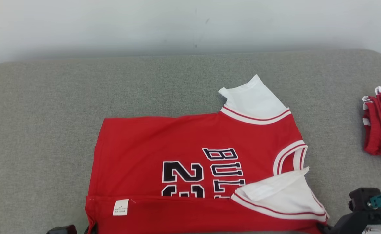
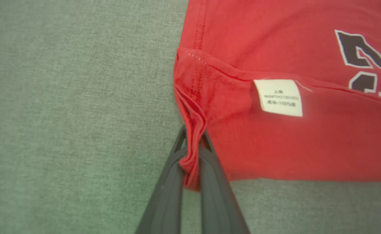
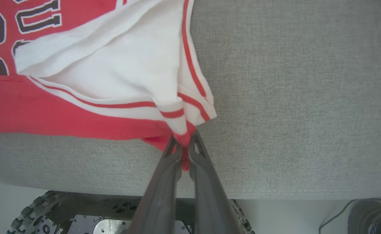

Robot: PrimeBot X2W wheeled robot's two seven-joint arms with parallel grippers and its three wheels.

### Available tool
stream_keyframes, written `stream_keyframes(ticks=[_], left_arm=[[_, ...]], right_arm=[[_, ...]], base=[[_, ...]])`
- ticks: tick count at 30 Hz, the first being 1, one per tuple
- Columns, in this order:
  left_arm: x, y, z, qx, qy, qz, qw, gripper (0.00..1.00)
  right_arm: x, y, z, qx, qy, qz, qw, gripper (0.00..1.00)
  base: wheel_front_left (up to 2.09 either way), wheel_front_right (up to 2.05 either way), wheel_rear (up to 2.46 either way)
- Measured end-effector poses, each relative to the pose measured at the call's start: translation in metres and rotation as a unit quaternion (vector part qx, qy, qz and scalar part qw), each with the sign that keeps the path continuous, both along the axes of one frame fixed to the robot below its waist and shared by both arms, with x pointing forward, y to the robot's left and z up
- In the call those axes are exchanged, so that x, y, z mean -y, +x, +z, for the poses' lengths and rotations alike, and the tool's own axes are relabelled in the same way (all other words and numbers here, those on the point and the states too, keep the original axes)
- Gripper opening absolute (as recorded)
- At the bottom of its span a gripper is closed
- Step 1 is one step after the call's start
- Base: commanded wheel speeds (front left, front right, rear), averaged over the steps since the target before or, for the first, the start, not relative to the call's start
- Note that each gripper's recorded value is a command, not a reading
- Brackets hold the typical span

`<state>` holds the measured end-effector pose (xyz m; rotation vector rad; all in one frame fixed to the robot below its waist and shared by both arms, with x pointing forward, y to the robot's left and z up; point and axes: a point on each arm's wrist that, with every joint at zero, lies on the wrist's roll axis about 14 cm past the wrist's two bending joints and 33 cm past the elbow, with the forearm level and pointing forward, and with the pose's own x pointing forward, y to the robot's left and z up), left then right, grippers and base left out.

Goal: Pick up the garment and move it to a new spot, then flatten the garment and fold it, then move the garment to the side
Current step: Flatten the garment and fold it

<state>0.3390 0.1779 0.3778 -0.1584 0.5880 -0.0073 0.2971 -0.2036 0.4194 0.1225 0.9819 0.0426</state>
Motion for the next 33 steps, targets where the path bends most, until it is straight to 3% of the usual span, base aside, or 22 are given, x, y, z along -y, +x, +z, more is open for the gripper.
stream_keyframes(ticks=[6,7,8,9,10,21,25,33], left_arm=[[-0.003,-0.004,0.005,0.006,0.002,0.008,1.000,0.00],[-0.003,-0.004,0.007,0.009,0.003,0.009,1.000,0.12],[-0.003,-0.003,0.008,0.013,0.004,0.009,1.000,0.81],[-0.003,-0.003,0.008,0.013,0.004,0.011,1.000,1.00],[-0.003,-0.003,0.008,0.013,0.004,0.013,1.000,1.00],[-0.030,-0.023,0.000,-0.022,0.023,0.060,0.998,1.00],[-0.040,-0.003,0.022,0.013,0.033,0.057,0.998,1.00],[-0.020,0.092,0.076,0.081,0.051,-0.021,0.995,1.00]], right_arm=[[-0.008,-0.019,-0.011,-0.027,0.016,0.001,1.000,0.00],[-0.010,-0.022,-0.012,-0.031,0.019,0.002,0.999,0.00],[-0.013,-0.025,-0.014,-0.037,0.023,0.004,0.999,0.00],[-0.013,-0.027,-0.016,-0.039,0.024,0.004,0.999,0.28],[-0.013,-0.026,-0.015,-0.034,0.025,0.002,0.999,1.00],[0.004,0.008,0.011,0.064,-0.011,-0.018,0.998,1.00],[0.011,0.029,0.028,0.102,-0.035,-0.010,0.994,1.00],[0.010,0.089,0.064,0.174,-0.075,0.030,0.981,1.00]], base=[[0.00,0.00,0.00],[0.00,0.00,0.00],[0.00,0.00,0.00],[0.00,0.00,0.00],[0.00,0.00,0.00],[0.00,0.00,0.00],[0.00,0.00,0.00],[0.00,0.00,0.00]])
